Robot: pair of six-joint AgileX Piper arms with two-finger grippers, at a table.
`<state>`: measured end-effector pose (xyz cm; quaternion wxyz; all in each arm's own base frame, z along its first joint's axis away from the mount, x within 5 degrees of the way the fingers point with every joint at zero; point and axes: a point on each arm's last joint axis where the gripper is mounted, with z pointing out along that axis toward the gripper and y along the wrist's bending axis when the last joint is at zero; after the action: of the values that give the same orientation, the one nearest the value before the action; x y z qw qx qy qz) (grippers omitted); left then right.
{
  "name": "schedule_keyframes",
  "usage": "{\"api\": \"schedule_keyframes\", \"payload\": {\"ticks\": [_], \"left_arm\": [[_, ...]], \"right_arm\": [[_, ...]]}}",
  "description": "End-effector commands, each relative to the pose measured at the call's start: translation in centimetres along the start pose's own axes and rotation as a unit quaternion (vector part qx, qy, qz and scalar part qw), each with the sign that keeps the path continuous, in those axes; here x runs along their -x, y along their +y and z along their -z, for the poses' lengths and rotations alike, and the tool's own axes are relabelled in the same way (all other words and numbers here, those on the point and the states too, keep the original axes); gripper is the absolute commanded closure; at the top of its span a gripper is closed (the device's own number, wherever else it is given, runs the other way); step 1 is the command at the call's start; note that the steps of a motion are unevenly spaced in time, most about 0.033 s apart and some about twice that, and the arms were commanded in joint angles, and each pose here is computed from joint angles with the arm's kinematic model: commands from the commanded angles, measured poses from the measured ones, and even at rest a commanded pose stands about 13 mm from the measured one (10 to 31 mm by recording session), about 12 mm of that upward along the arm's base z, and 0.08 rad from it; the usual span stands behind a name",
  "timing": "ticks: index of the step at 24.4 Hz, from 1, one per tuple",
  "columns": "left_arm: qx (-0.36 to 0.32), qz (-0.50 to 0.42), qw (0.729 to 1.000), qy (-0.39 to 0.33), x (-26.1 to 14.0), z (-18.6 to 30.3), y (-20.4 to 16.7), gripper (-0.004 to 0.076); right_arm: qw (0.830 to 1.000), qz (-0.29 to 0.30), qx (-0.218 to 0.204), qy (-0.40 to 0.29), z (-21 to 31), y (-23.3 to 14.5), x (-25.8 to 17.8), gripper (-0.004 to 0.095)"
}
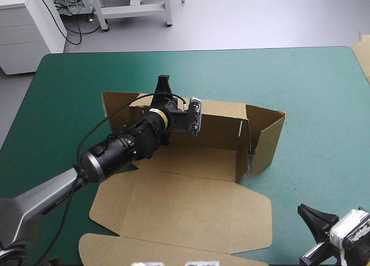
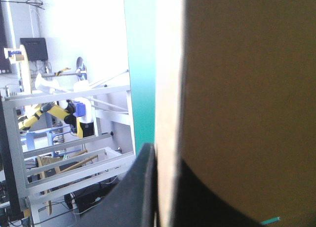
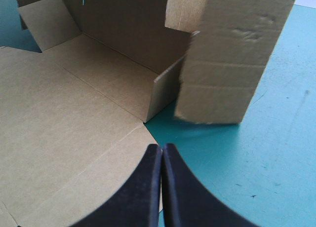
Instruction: Fold the box
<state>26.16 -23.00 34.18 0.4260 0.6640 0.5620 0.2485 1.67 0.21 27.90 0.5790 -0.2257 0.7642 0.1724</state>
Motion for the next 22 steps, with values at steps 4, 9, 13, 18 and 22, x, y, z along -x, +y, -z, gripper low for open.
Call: {"api": "schedule_keyframes", "payload": {"ticks": [4,9,13,18,22], "left_arm": [[0.001,0.004,0.999,-0.042,1.8,2.0,-0.3,0.0732],[-0.017,0.040,0.998,-0.049,1.9,2.1,-0.6,0.0732],[0.000,0.050,0.995,-0.088,2.5,2.2,-0.2,0.0732],[-0.003,0.063,0.993,-0.098,2.7,2.2,-0.2,0.0732],[-0.014,0.075,0.994,-0.081,2.2,2.0,-0.3,0.0732]], "right_arm": [[0.999,0.006,0.000,-0.043,0.3,0.0,1.4,0.0925],[0.999,0.006,-0.001,-0.043,0.3,0.0,1.4,0.0925],[0.999,0.006,-0.001,-0.043,0.3,0.0,1.4,0.0925],[0.999,0.006,-0.001,-0.043,0.3,0.0,1.4,0.0925],[0.999,0.006,-0.001,-0.043,0.3,0.0,1.4,0.0925]]}}
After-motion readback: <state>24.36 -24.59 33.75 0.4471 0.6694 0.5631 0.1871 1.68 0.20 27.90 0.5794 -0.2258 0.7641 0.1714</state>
